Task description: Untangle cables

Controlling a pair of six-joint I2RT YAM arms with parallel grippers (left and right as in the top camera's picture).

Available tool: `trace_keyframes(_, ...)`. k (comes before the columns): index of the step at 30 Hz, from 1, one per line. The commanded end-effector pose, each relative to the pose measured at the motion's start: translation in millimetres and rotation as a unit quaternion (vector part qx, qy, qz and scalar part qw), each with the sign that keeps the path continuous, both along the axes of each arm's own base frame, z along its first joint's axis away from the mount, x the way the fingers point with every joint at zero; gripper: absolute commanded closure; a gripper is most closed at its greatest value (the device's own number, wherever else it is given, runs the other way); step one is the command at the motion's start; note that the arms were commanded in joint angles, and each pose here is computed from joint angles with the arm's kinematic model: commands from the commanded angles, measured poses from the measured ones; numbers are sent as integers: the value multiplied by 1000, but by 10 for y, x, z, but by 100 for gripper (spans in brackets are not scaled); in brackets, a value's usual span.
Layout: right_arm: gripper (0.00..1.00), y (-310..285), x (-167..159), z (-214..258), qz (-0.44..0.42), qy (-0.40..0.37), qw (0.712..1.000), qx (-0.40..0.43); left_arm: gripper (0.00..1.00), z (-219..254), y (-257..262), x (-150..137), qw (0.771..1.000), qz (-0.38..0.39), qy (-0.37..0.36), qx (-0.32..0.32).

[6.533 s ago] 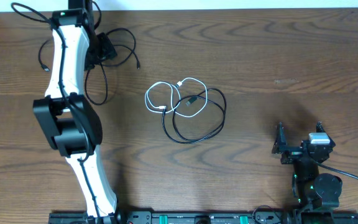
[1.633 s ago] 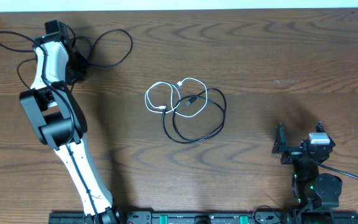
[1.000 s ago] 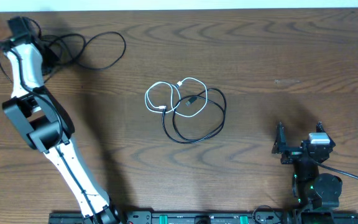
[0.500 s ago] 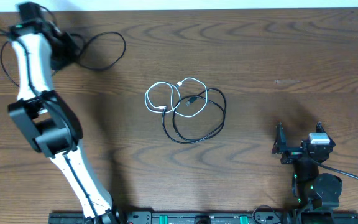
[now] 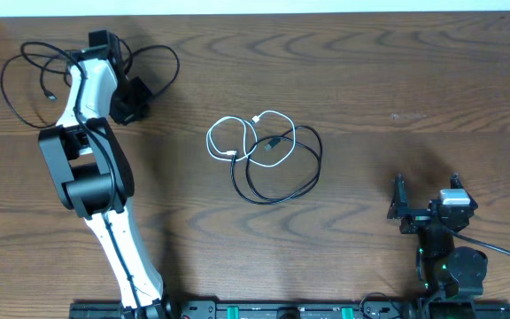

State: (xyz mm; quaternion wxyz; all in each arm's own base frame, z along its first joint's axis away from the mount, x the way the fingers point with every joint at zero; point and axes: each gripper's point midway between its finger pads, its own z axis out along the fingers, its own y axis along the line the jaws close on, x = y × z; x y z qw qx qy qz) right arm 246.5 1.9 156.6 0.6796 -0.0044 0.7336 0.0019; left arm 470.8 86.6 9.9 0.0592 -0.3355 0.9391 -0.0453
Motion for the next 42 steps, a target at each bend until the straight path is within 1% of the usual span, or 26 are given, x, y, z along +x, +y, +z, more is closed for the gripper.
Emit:
trace_keyframes(1, 1, 28, -2, -13, 5, 2, 1000, 7, 92, -148, 61, 12, 1000, 18, -4, 10)
trace_keyframes(9, 1, 27, -2, -13, 5, 2, 1000, 7, 93, -166, 166, 162, 999, 22, -34, 36)
trace_keyframes(16, 1, 28, -2, -13, 5, 2, 1000, 7, 92, -432, 185, 206, 999, 17, -31, 37)
trace_keyframes(18, 1, 28, -2, -13, 5, 2, 1000, 7, 93, -498, 234, 265, 998, 13, -40, 47)
trace_keyframes(20, 1, 28, -2, -13, 5, 2, 1000, 7, 93, -572, 346, 400, 996, 5, -65, 67)
trace_keyframes(22, 1, 28, -2, -13, 5, 2, 1000, 7, 93, -546, 475, 485, 993, 14, -85, 81)
trace_keyframes(24, 1, 28, -2, -13, 5, 2, 1000, 7, 93, -448, 667, 538, 990, 30, -97, 97)
trace_keyframes(28, 1, 28, -2, -12, 5, 2, 1000, 7, 92, -122, 1065, 624, 985, 62, -121, 106)
trace_keyframes(31, 1, 28, -2, -13, 5, 2, 1000, 7, 92, 250, 1233, 657, 983, 75, -139, 89)
trace_keyframes(34, 1, 28, -2, -13, 5, 2, 1000, 7, 92, 614, 1240, 689, 981, 75, -168, 63)
trace_keyframes(38, 1, 27, -2, -13, 5, 2, 1000, 7, 92, 945, 1237, 605, 979, 78, -177, 66)
trace_keyframes(40, 1, 28, -2, -13, 5, 2, 1000, 7, 92, 997, 1262, 489, 981, 82, -159, 80)
trace_keyframes(42, 1, 28, -2, -13, 5, 2, 1000, 7, 92, 937, 1352, 301, 983, 94, -117, 110)
